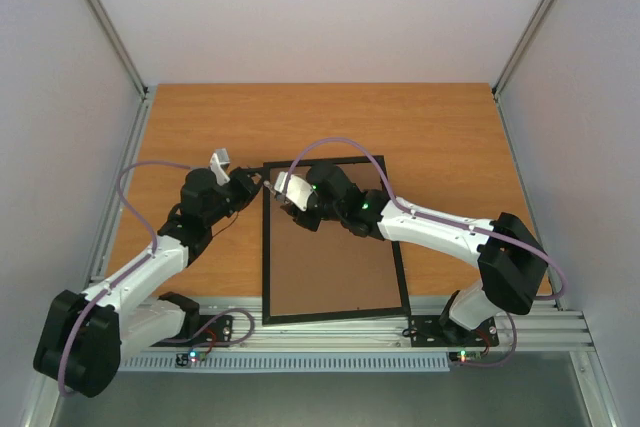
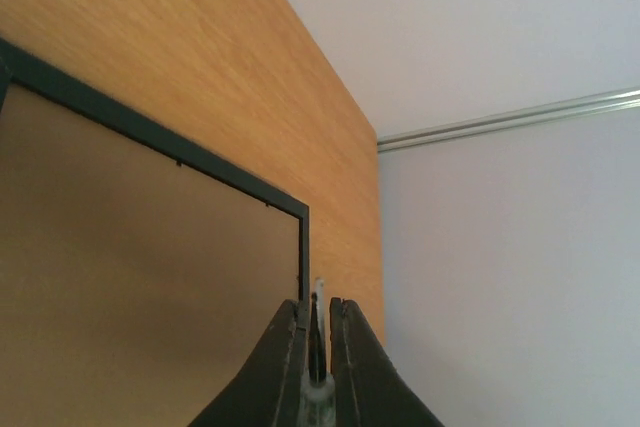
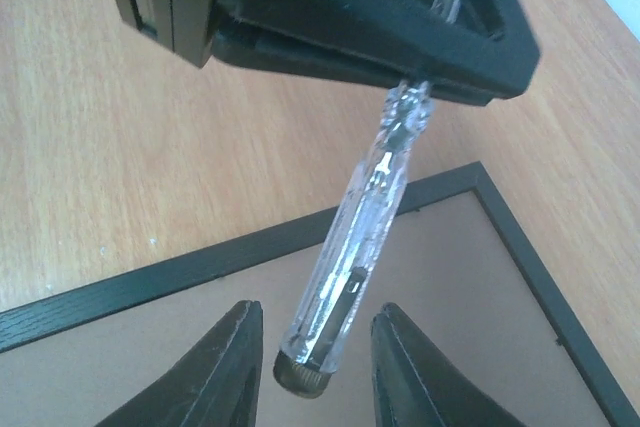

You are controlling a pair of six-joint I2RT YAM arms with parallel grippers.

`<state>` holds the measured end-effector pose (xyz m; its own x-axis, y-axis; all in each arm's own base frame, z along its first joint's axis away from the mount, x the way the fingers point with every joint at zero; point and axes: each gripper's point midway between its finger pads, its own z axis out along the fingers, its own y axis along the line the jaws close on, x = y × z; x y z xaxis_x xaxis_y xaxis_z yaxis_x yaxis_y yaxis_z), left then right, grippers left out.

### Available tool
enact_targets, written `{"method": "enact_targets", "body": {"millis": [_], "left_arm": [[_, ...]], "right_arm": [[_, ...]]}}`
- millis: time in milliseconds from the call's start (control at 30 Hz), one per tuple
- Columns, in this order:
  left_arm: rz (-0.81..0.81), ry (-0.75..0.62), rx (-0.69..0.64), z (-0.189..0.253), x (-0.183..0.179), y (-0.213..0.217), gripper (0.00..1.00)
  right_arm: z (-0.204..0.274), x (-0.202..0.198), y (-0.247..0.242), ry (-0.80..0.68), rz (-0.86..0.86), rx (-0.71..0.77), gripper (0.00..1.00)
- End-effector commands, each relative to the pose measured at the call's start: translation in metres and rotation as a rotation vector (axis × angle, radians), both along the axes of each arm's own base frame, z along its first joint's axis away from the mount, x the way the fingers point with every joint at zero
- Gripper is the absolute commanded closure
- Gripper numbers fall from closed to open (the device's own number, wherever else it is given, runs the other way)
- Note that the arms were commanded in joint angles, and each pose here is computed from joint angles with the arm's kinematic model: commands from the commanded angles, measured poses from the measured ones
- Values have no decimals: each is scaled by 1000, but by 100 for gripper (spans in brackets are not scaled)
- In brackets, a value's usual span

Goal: Take the photo out of the frame
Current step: Adjust the screwdriver.

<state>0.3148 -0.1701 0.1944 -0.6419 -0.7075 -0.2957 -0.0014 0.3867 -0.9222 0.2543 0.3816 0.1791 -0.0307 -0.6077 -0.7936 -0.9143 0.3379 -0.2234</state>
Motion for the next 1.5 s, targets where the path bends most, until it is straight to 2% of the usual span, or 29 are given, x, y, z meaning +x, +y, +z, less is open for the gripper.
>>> {"method": "enact_targets", "body": {"millis": [0,133,400,933,1100,1167,1233,1367,1467], "left_arm": [[8,-110,118,21,13,1,99],[7,-139,161,28,18,-1,100],[48,-140,145,28,22,-1,100],[68,-159,23,30,27,-5,100],[94,-169,10,34,28,-2,99],[99,-160,21,30,29,-1,96],[107,-139,44,23,30,0,87],[79,-51,139,6,39,3,73],[56,4,164,-7,51,12,67]], "right_arm": [[4,4,7,-30,30,-21,69],[7,11,11,-45,38,-24,67],[12,37,14,-50,-19,-2,68],[21,60,18,-18,-55,26,73],[23,69,14,-7,-61,20,84],[24,76,6,5,-62,14,93],[26,83,-3,7,-59,5,99],[18,94,-22,25,-15,-57,99],[8,99,-36,46,23,-118,99]]}}
